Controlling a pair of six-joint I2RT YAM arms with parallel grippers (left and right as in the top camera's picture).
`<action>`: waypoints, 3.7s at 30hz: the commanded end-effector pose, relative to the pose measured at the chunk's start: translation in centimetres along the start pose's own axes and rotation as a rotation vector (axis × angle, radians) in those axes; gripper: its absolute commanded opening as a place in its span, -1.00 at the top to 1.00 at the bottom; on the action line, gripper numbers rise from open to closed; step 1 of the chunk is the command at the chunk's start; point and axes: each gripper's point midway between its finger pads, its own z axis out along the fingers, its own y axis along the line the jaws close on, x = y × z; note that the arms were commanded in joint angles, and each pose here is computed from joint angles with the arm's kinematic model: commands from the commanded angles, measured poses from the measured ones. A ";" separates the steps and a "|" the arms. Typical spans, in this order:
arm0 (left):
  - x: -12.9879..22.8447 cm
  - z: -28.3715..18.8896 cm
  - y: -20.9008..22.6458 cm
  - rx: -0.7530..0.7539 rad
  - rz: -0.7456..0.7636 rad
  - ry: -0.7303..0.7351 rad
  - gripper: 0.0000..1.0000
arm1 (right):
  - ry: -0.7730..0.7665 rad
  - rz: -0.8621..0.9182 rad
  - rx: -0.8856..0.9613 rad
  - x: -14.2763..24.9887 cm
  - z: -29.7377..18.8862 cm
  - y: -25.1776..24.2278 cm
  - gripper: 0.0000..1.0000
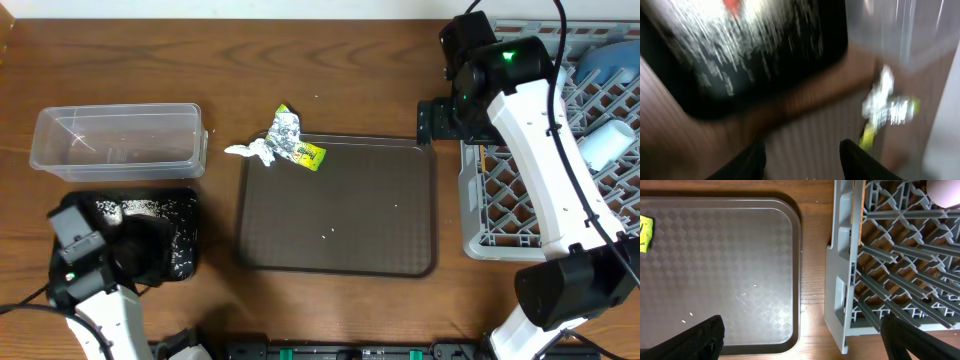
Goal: Sort waste into correct bins and load items into the dishwasher rack
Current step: 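Release the carrot and move the left gripper back toward the brown tray, then lower the left gripper onto the foil wrapper and close on it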
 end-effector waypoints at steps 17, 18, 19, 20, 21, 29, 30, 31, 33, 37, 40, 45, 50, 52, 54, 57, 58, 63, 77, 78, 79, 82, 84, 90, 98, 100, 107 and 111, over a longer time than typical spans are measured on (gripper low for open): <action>13.6 1.6 -0.4 -0.131 0.545 0.269 -0.14 | -0.013 0.013 0.003 0.0 -0.4 -0.1 -0.99; 13.8 1.8 -0.2 -0.145 0.553 0.260 -0.14 | -0.013 0.013 0.003 0.0 -0.4 -0.1 -0.99; 14.1 1.9 0.0 -0.161 0.558 0.249 -0.15 | -0.013 0.013 0.003 0.0 -0.4 -0.1 -0.99; 14.3 2.0 0.1 -0.172 0.560 0.243 -0.14 | -0.013 0.013 0.003 0.0 -0.4 -0.1 -0.98; 14.6 2.0 0.3 -0.180 0.570 0.241 -0.15 | -0.013 0.013 0.003 0.0 -0.4 -0.1 -0.99; 17.7 2.7 0.9 -0.210 0.672 0.292 -0.96 | -0.013 0.013 0.003 0.0 -0.4 -0.1 -0.99; 17.8 2.8 0.9 -0.209 0.675 0.294 -0.99 | -0.013 0.014 0.003 0.0 -0.4 -0.1 -0.99; 18.0 2.9 0.8 -0.207 0.674 0.301 -0.99 | -0.013 0.014 0.003 0.0 -0.4 -0.1 -0.99; 18.2 3.1 0.5 -0.195 0.674 0.306 -1.00 | -0.013 0.013 0.003 0.0 -0.4 -0.1 -0.98; 19.0 3.2 -0.6 -0.137 0.708 0.334 -1.00 | -0.012 0.013 0.003 0.0 -0.4 -0.1 -0.98; 19.2 2.8 -1.8 -0.107 0.723 0.331 -1.00 | -0.013 0.013 0.003 0.0 -0.4 -0.1 -0.99; 19.6 1.6 -4.8 -0.083 0.820 0.326 -0.99 | -0.013 0.014 0.003 0.0 -0.4 -0.1 -0.99; 18.3 1.2 -6.4 -0.270 0.894 0.281 -0.96 | -0.012 0.013 0.003 0.0 -0.4 -0.1 -0.98; 17.3 1.4 -7.1 -0.360 0.922 0.265 -0.96 | -0.012 0.014 0.003 0.0 -0.4 -0.1 -0.98; 16.1 1.7 -7.8 -0.430 0.921 0.235 -0.96 | -0.012 0.014 0.003 0.0 -0.4 -0.1 -0.99; 14.5 2.8 -9.2 -0.466 0.892 0.209 -0.96 | -0.013 0.013 0.003 0.0 -0.4 -0.1 -0.98; 14.0 3.2 -9.6 -0.460 0.881 0.203 -0.96 | -0.013 0.014 0.003 0.0 -0.4 -0.1 -0.98; 11.1 5.0 -13.0 -0.344 0.784 0.136 -0.95 | -0.012 0.013 0.003 0.0 -0.4 -0.1 -0.99; 11.3 10.5 -18.0 -0.173 0.613 0.074 -0.95 | -0.013 0.013 0.003 0.0 -0.4 -0.1 -0.98; 11.3 11.1 -17.9 -0.182 0.614 0.077 -0.96 | -0.013 0.013 0.003 0.0 -0.4 -0.1 -0.99; 11.3 11.7 -17.8 -0.189 0.613 0.079 -0.96 | -0.012 0.013 0.003 0.0 -0.4 -0.1 -0.99; 11.4 13.5 -17.4 -0.215 0.612 0.087 -0.97 | -0.012 0.014 0.003 0.0 -0.4 -0.1 -0.98; 11.6 14.8 -17.3 -0.222 0.616 0.092 -0.95 | -0.012 0.013 0.003 0.0 -0.4 -0.1 -0.98; 12.8 17.9 -16.8 -0.242 0.546 0.096 -0.93 | -0.012 0.013 0.003 0.0 -0.4 -0.1 -0.99; 15.1 21.0 -16.6 -0.231 0.537 0.108 -0.94 | -0.012 0.014 0.003 0.0 -0.4 -0.1 -0.98; 15.3 21.5 -16.5 -0.230 0.539 0.109 -0.93 | -0.013 0.014 0.003 0.0 -0.4 -0.1 -0.99; 14.3 21.8 -16.4 -0.242 0.485 0.082 -0.93 | -0.013 0.014 0.003 0.0 -0.4 -0.1 -0.99; 13.8 21.9 -15.9 -0.258 0.445 0.057 -0.93 | -0.012 0.013 0.003 0.0 -0.4 -0.1 -0.98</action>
